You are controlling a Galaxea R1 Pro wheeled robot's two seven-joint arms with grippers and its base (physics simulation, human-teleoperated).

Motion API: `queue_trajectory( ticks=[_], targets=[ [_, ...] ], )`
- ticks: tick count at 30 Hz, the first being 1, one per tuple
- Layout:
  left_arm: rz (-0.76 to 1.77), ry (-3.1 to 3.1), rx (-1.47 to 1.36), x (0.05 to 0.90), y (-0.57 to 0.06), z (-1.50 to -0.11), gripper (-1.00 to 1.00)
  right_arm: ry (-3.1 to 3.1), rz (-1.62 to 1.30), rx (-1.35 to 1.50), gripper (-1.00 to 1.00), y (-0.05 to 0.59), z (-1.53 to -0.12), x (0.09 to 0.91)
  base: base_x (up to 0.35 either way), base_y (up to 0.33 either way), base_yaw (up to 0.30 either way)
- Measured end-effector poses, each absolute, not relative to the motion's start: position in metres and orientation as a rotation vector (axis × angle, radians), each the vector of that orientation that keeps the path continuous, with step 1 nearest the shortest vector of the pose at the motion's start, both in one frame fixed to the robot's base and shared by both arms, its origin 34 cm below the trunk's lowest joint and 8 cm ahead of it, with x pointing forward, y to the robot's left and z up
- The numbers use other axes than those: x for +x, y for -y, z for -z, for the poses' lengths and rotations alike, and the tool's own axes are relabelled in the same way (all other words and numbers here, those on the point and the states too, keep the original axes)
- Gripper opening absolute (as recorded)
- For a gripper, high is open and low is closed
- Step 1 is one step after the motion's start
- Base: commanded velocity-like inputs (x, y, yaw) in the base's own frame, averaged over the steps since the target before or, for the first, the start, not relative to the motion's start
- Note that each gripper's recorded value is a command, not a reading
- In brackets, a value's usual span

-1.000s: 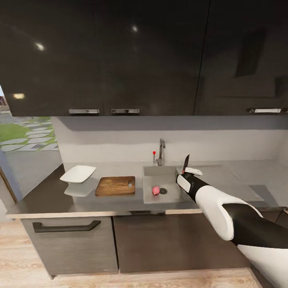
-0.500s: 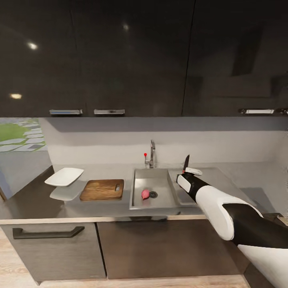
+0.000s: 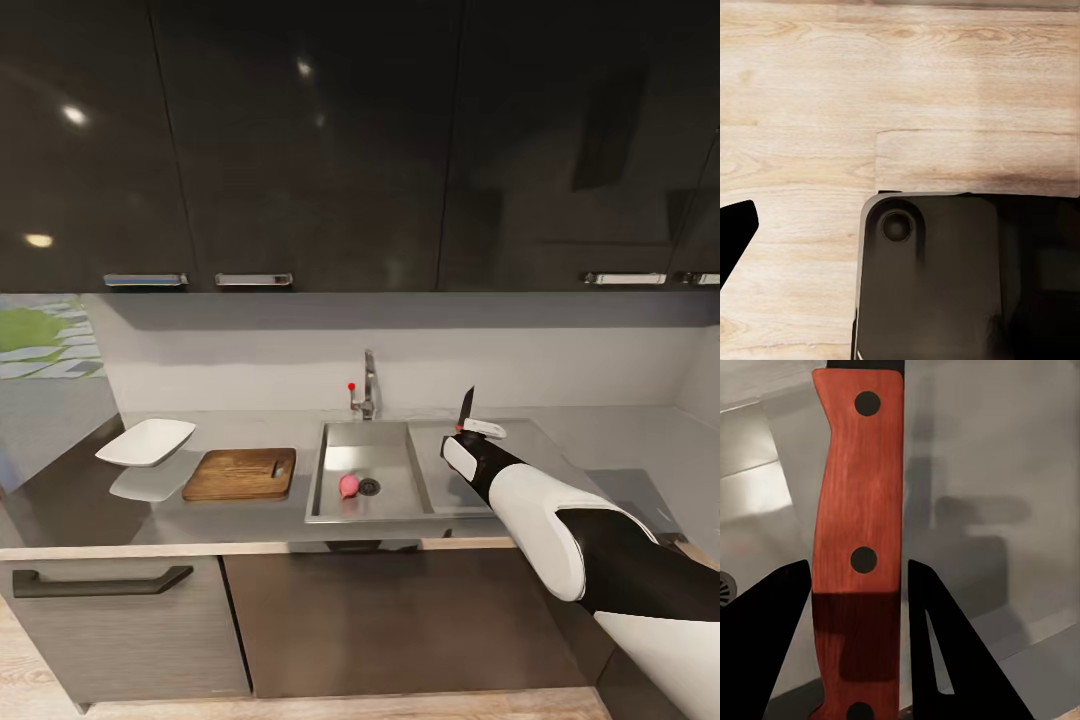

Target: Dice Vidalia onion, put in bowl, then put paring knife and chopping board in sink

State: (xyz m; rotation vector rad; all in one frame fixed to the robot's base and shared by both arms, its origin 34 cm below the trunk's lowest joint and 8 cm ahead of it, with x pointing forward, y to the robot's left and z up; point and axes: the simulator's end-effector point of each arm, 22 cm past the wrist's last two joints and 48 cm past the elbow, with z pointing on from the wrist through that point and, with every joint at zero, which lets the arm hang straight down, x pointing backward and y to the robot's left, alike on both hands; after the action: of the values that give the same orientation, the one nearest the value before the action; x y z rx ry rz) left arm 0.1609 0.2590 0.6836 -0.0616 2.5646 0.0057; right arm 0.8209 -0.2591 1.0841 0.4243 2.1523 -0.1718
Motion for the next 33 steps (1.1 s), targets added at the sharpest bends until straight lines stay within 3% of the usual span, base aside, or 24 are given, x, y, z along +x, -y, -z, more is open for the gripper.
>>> queue_trajectory(
  ticks=[10,18,33],
  targets=[
    [-0.006,-2.565,-0.062,0.1609,-0.2590,-0.6836,1.00,-2.155,0.174,0.423,-1.00,0.2598,-1.0835,0.8205,0.000,-0.007,0.000],
    [-0.006,-2.564,-0.061,0.1608,-0.2590,-0.6836,1.00,-2.155,0.173,0.421,-1.00,0.2583,-1.0837,0.8204,0.045,-0.210,0.000],
    [-0.006,-2.565,-0.061,0.1609,-0.2590,-0.6836,1.00,-2.155,0.174,0.421,-1.00,0.2590,-1.0837,0.8204,0.016,-0.044,0.000]
  ],
)
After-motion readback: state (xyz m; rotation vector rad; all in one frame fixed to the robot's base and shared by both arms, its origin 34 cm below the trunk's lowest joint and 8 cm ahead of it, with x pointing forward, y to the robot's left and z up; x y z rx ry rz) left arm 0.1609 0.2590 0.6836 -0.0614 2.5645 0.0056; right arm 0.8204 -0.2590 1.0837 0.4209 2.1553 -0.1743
